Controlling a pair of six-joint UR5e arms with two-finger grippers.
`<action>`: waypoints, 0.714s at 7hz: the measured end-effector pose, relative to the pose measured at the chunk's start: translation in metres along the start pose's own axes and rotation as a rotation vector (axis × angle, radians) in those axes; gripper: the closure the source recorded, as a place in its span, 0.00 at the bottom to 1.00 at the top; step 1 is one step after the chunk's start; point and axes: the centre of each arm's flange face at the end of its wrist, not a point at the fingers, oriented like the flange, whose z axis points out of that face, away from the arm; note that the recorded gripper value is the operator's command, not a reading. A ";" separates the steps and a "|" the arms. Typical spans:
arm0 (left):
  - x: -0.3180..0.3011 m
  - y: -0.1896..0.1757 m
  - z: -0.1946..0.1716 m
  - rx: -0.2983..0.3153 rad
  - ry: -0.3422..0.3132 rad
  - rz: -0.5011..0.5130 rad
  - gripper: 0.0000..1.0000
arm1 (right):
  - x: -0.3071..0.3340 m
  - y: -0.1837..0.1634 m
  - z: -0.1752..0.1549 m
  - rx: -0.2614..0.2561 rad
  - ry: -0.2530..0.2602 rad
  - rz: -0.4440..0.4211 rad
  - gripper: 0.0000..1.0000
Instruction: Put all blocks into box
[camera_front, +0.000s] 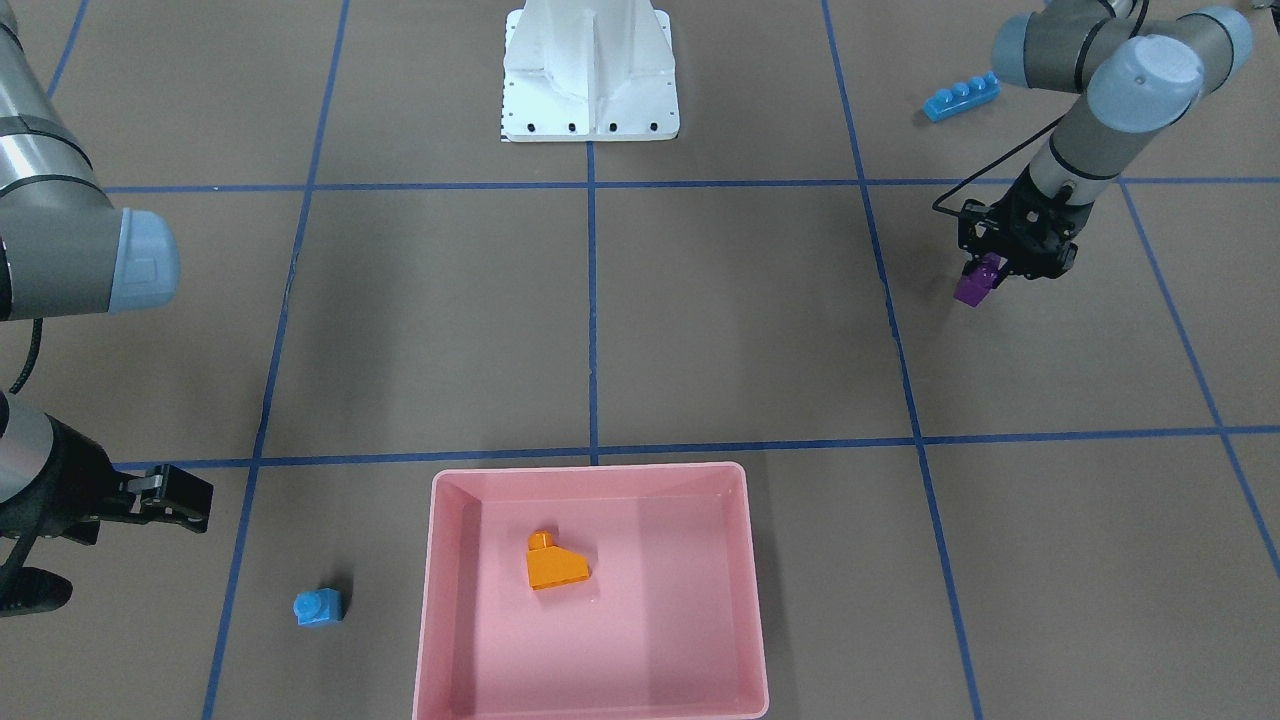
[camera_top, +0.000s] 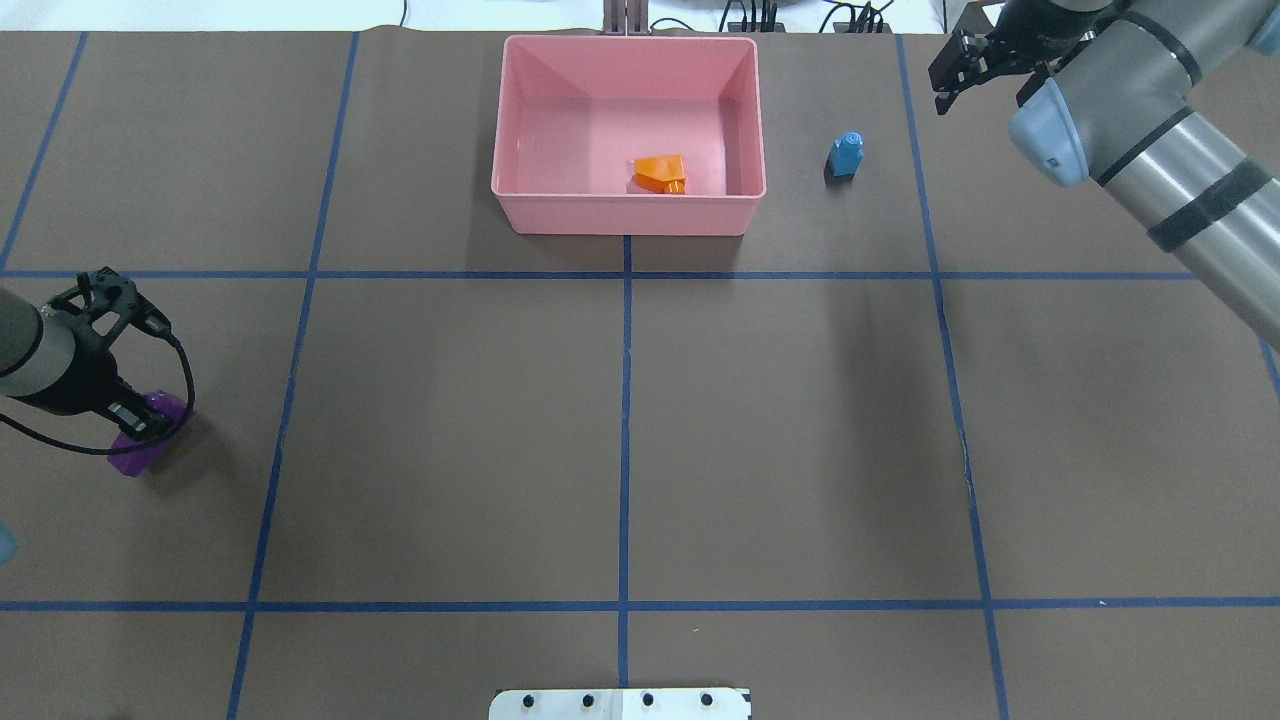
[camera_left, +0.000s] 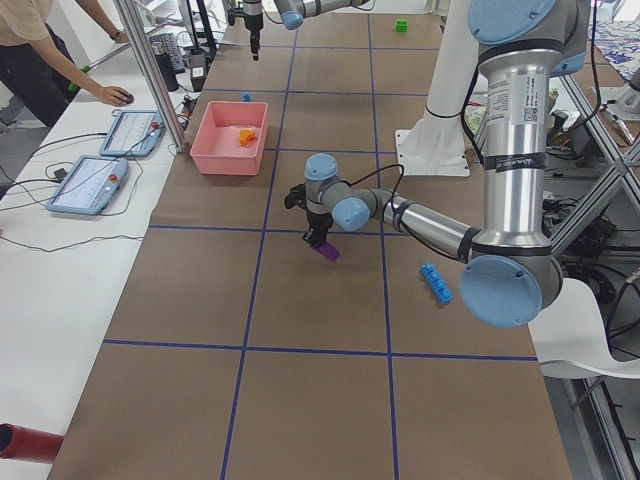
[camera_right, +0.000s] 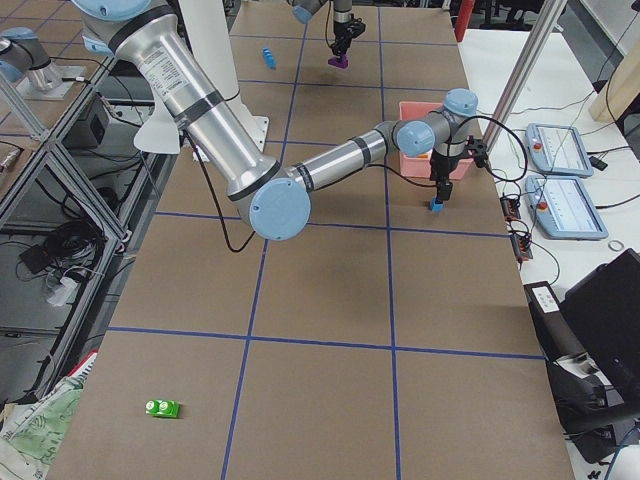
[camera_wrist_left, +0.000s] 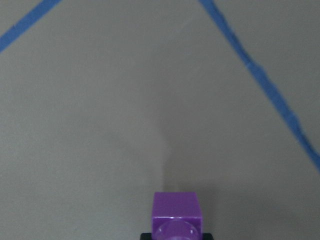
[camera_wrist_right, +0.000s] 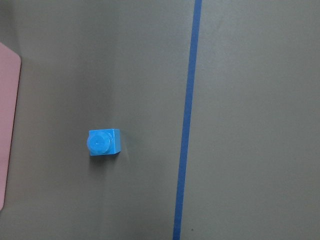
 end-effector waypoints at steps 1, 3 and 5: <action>0.015 -0.032 -0.023 0.053 0.011 -0.076 1.00 | -0.005 0.001 0.007 0.016 -0.007 -0.025 0.02; 0.063 -0.128 -0.074 0.100 0.007 -0.224 1.00 | -0.011 -0.003 0.026 0.034 -0.001 -0.055 0.01; 0.109 -0.236 -0.106 0.145 0.025 -0.397 1.00 | -0.018 -0.011 0.043 0.038 0.014 -0.068 0.01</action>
